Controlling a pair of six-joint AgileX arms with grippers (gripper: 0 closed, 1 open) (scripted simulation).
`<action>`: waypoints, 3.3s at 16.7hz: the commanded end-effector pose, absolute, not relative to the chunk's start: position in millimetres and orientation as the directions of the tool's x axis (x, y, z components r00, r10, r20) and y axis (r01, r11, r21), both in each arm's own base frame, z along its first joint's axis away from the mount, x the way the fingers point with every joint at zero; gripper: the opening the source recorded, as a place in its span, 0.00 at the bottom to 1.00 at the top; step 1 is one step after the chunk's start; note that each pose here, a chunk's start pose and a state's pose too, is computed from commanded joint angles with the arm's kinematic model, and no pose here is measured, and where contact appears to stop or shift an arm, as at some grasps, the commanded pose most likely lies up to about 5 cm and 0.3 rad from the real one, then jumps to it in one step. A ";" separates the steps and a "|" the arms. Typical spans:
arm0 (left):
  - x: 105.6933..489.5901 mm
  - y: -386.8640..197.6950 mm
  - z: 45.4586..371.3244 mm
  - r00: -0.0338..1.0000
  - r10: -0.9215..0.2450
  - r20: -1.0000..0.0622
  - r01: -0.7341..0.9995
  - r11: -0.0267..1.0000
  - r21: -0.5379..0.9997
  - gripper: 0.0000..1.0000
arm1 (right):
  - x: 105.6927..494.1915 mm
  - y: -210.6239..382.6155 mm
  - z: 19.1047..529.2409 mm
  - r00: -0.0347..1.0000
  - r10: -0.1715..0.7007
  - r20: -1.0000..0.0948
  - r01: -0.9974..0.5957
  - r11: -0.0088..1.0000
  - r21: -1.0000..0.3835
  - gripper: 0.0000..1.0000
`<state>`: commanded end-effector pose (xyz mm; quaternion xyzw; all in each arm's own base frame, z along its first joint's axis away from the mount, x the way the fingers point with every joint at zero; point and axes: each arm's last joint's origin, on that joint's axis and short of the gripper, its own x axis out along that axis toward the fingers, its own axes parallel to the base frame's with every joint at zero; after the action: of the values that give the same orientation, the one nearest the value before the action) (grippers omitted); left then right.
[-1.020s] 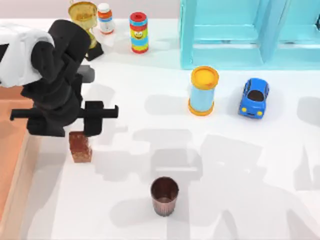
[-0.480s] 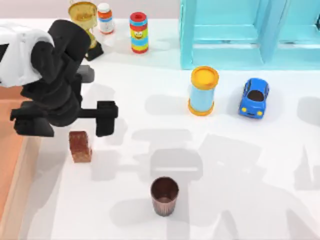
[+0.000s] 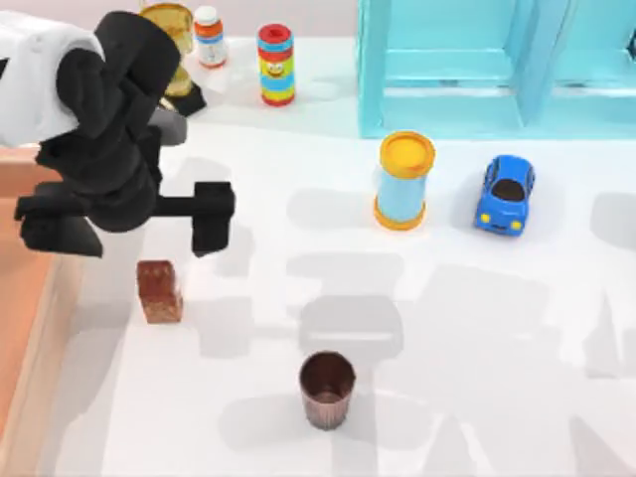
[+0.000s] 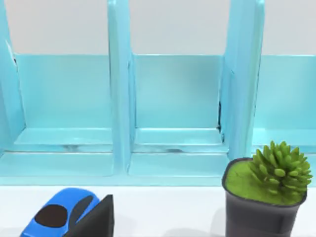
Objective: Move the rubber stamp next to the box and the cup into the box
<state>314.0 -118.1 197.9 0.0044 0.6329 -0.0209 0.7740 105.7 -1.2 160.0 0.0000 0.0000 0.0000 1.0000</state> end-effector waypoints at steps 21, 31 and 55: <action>294.0 -191.7 257.5 0.113 -0.040 -0.993 0.030 0.999 -0.037 1.00 | 105.7 -1.2 160.0 1.000 0.000 0.000 0.000 1.000 0.000 1.00; 226.6 -300.7 228.0 -0.001 0.000 -1.000 0.020 1.000 0.000 1.00 | 105.7 -1.2 160.0 1.000 0.000 0.000 0.000 1.000 0.000 1.00; 226.5 -300.7 148.0 -0.001 0.000 -1.000 0.020 1.000 0.000 0.47 | 105.7 -1.2 160.0 1.000 0.000 0.000 0.000 1.000 0.000 1.00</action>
<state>226.5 -300.7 148.0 0.0071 0.7076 -0.0071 0.7066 105.7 -1.2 160.0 0.0000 0.0000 0.0000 1.0000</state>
